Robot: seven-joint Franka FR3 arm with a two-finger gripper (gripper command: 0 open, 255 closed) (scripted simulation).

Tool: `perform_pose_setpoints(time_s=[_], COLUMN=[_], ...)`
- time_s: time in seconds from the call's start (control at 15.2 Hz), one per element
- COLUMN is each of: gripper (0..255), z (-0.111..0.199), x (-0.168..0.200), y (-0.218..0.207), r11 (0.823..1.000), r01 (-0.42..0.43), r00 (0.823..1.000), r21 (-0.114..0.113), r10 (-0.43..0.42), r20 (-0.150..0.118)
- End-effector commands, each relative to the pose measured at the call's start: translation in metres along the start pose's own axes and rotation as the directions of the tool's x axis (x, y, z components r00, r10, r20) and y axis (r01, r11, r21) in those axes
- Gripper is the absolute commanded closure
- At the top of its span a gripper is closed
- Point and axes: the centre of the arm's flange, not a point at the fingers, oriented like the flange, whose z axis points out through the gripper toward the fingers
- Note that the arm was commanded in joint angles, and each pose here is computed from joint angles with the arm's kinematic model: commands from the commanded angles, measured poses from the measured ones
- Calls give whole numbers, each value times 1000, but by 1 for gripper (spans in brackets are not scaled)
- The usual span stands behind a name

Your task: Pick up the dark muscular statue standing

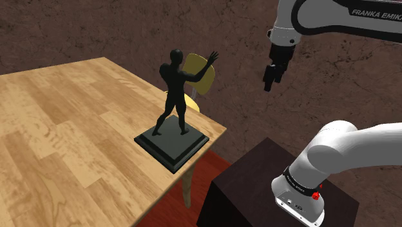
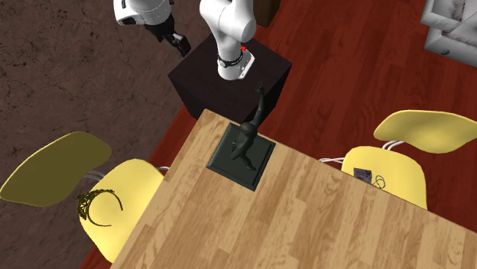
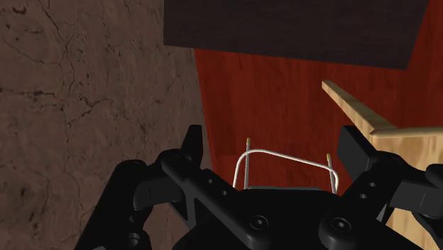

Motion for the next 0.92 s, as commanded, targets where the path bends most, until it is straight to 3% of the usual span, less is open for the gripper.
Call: perform_pose_setpoints(time_s=[0.0,0.86], gripper=[0,0], z=[0,-68], x=[0,22], y=[0,-146], r11=[1000,999], r01=[0,-20], r00=[1000,995], r21=[0,45], r10=[0,24], r20=[0,-94])
